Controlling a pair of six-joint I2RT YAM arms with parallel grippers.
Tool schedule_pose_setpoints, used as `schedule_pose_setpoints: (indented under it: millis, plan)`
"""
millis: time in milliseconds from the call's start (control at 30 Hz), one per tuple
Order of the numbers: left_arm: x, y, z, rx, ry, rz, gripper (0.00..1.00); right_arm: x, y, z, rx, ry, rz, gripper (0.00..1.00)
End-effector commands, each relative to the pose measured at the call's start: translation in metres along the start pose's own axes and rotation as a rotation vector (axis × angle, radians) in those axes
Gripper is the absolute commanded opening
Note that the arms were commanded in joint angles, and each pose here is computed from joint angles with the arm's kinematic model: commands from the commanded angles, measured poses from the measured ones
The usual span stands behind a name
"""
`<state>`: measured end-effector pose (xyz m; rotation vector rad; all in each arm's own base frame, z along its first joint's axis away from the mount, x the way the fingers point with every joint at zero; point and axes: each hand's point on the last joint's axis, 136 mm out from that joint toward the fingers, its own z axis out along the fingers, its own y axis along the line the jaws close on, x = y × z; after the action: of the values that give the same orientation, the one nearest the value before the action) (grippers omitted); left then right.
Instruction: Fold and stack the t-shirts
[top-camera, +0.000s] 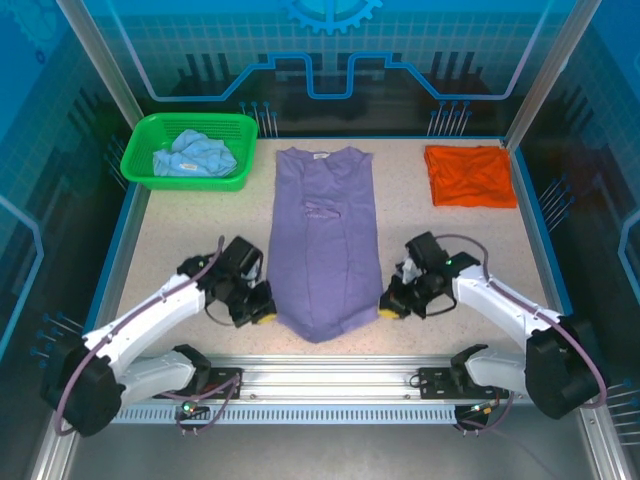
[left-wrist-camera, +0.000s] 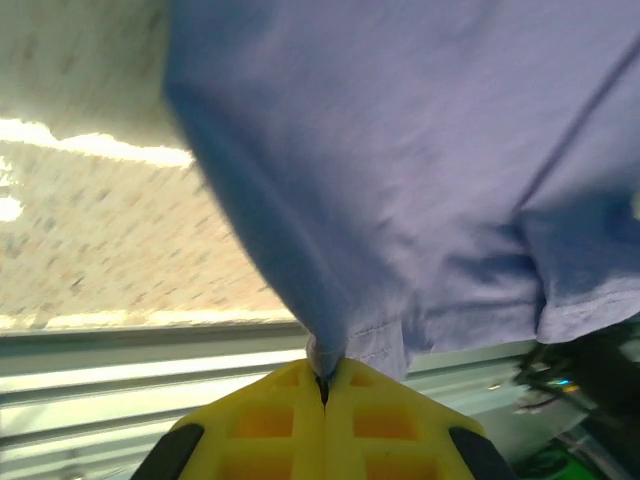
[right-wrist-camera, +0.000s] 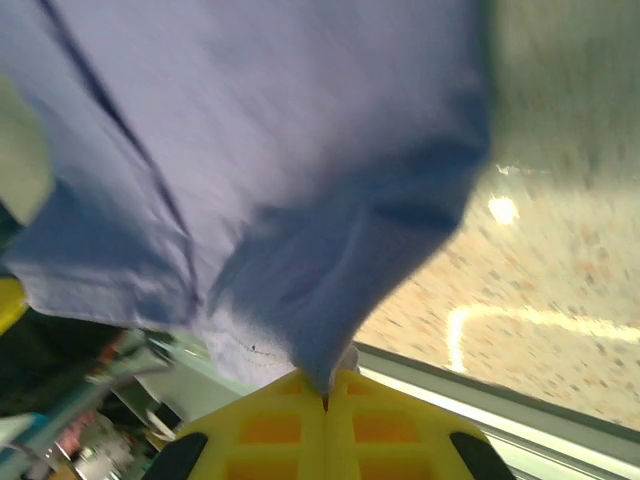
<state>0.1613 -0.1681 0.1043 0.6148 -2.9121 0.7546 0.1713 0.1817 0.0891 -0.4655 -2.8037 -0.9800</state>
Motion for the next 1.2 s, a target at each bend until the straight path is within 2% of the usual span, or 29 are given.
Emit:
schedule_pose_setpoints:
  millis: [0,200,467,767,900,967,1033,1100,1133,1167]
  plan:
    - [-0.029,-0.019,-0.022,-0.011,-0.047,0.020,0.00,-0.028,0.018,-0.022,-0.030,-0.038,0.098,0.00]
    - [-0.113,-0.063,-0.042,0.026,-0.148,-0.018,0.00,-0.106,0.056,-0.047,-0.083,-0.120,0.158,0.00]
    - [-0.215,-0.081,-0.046,-0.019,-0.208,-0.052,0.00,-0.196,0.088,-0.036,-0.063,-0.103,0.198,0.00]
    - [-0.277,-0.078,-0.011,-0.059,-0.162,-0.099,0.00,-0.260,0.086,-0.005,-0.023,-0.064,0.297,0.00]
    - [-0.296,-0.075,0.001,-0.070,-0.129,-0.120,0.20,-0.272,0.076,0.001,-0.011,-0.061,0.352,0.02]
    - [-0.305,-0.078,-0.003,-0.059,-0.131,-0.122,0.21,-0.277,0.073,-0.003,-0.013,-0.077,0.368,0.06]
    - [-0.314,-0.081,-0.011,-0.042,-0.152,-0.131,0.31,-0.282,0.073,-0.008,-0.029,-0.088,0.381,0.20]
    - [-0.321,-0.085,-0.028,-0.030,-0.186,-0.133,0.52,-0.286,0.076,-0.018,-0.052,-0.108,0.373,0.45]
    - [-0.323,-0.086,-0.037,-0.031,-0.204,-0.125,0.61,-0.286,0.078,-0.025,-0.056,-0.128,0.361,0.49]
    - [-0.324,-0.089,-0.048,-0.029,-0.231,-0.110,0.65,-0.286,0.081,-0.035,-0.065,-0.151,0.340,0.50]
